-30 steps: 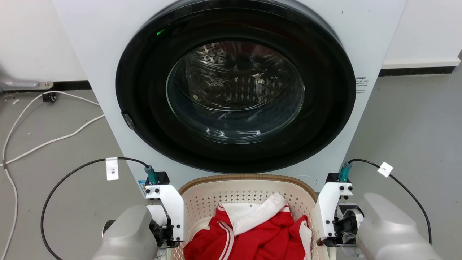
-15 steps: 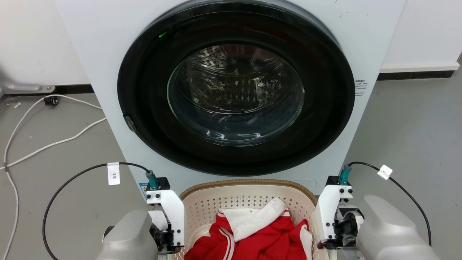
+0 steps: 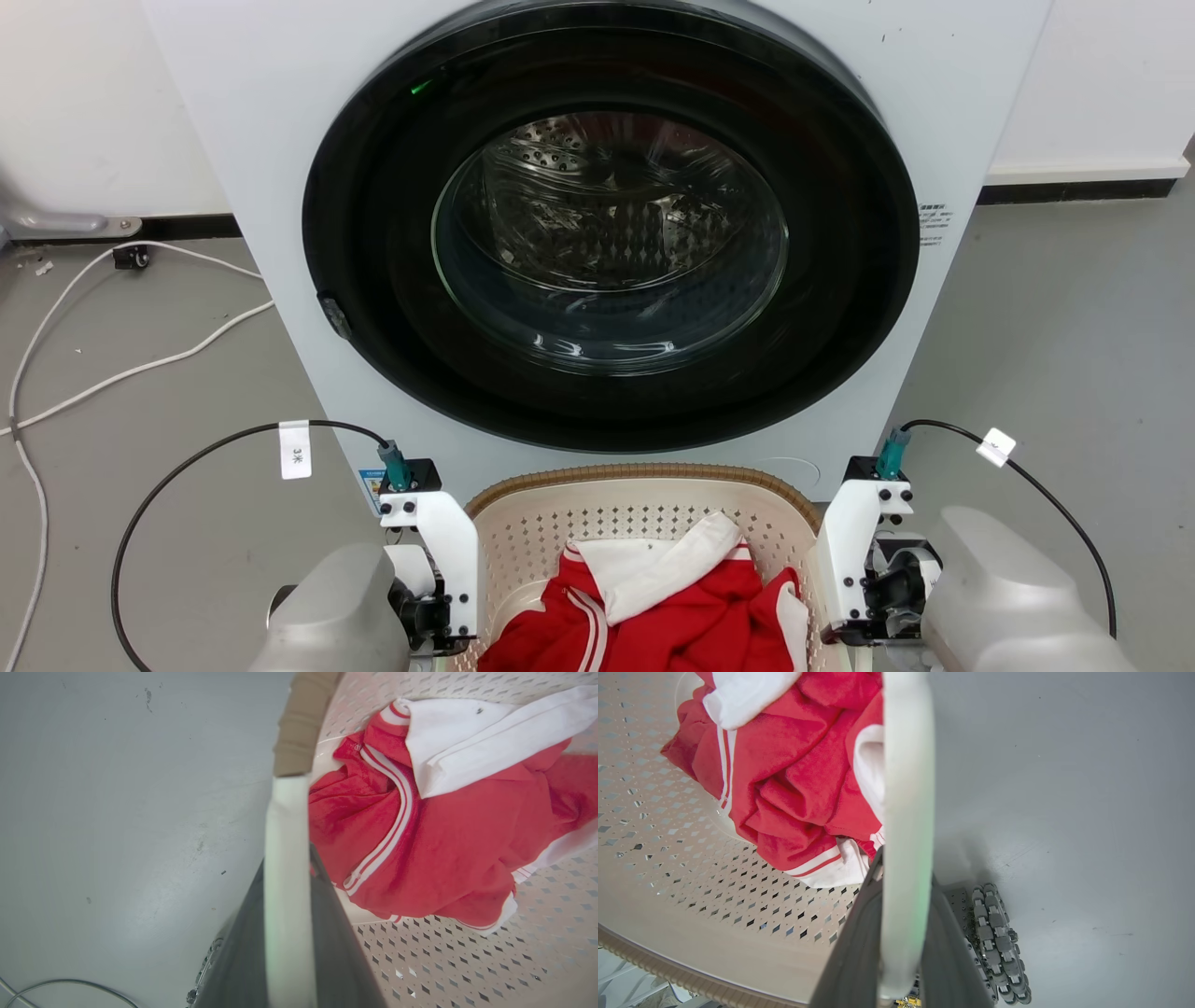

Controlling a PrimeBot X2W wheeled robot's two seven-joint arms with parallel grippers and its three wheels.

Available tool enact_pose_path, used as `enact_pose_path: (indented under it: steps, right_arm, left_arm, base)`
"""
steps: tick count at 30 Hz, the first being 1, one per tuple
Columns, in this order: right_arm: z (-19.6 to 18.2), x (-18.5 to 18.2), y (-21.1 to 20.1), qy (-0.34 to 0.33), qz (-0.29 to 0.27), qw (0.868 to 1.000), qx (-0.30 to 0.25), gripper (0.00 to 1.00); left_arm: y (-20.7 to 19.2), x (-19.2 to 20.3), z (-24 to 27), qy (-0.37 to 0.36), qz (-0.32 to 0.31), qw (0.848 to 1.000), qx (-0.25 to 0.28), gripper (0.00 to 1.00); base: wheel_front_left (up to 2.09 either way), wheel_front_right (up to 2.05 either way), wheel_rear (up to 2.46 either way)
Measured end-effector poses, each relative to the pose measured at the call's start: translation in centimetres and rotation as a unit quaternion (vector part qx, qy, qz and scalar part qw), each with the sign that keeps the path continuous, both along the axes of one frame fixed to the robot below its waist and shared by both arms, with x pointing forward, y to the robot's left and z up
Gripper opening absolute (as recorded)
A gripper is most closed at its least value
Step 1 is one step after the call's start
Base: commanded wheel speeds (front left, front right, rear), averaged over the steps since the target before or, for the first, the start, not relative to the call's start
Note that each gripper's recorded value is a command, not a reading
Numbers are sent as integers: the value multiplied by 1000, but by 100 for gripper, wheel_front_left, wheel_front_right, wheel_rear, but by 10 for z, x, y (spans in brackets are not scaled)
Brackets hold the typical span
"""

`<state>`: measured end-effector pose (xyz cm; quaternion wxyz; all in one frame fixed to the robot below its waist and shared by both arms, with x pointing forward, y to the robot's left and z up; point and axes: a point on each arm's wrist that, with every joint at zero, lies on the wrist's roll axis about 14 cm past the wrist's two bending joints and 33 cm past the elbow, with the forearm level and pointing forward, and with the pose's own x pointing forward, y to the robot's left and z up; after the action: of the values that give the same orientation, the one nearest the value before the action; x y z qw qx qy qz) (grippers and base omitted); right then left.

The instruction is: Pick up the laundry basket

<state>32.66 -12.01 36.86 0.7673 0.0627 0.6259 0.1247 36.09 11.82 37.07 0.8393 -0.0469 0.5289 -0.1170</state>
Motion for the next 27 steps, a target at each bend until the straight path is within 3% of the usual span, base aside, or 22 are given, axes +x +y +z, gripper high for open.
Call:
enact_pose_path:
  steps: [27]
  right_arm:
    - [-3,-1,2,6,0,1000,4,0]
  left_arm:
    - [2,-4,-5,9,3,1000,-1,0]
  base:
    - [0,0,0]
